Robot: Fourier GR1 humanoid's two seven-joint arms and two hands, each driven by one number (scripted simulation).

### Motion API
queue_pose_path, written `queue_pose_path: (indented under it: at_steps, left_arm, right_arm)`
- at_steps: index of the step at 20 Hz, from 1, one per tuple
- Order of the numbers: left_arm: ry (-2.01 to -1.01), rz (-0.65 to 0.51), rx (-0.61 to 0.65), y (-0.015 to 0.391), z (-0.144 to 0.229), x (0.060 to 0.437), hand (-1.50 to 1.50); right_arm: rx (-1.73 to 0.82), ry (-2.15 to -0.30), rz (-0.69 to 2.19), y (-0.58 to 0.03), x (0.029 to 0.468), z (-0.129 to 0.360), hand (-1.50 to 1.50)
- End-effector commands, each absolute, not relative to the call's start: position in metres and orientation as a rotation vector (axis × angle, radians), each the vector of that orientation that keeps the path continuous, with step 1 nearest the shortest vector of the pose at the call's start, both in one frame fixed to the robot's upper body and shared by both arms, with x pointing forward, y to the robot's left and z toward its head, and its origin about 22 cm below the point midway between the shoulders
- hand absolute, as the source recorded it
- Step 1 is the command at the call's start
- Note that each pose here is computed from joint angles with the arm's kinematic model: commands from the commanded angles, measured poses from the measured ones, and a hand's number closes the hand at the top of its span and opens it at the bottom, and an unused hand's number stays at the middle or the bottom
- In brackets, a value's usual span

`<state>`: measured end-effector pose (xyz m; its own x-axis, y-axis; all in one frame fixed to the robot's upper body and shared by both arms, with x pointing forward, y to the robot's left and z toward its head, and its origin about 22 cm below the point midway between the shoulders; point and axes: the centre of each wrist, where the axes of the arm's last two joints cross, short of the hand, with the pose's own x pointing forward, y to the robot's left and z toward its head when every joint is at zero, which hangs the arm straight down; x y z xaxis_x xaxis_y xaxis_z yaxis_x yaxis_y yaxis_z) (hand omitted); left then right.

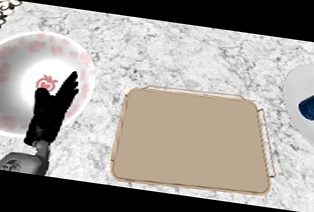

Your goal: Pick the can from the tray and place it in the plate

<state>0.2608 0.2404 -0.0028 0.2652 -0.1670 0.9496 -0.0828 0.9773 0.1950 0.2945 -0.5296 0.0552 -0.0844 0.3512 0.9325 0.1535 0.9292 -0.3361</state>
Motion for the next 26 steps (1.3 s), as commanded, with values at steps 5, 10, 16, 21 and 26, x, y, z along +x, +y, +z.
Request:
queue_pose_path:
  at_steps: [5, 10, 16, 21, 26]
  left_arm:
    - [-1.313, -0.063, 0.212, 0.237, -0.011, 0.265, 0.00]
    - [-1.323, -0.059, 0.210, 0.240, -0.010, 0.258, 0.00]
    - [-1.320, -0.073, 0.220, 0.237, -0.005, 0.255, 0.00]
    - [-1.317, -0.065, 0.203, 0.242, -0.006, 0.263, 0.00]
    - [-1.329, -0.076, 0.194, 0.228, -0.003, 0.248, 0.00]
  right_arm:
    - [-0.426, -1.643, 0.208, -0.523, 0.300, 0.052, -1.50]
    - [-0.486, -1.630, 0.204, -0.536, 0.281, 0.047, -1.50]
    - [-0.524, -1.608, 0.177, -0.534, 0.282, 0.045, -1.50]
    - [-0.562, -1.585, 0.196, -0.544, 0.263, 0.037, -1.50]
    - [-0.591, -1.574, 0.174, -0.558, 0.252, 0.047, -1.50]
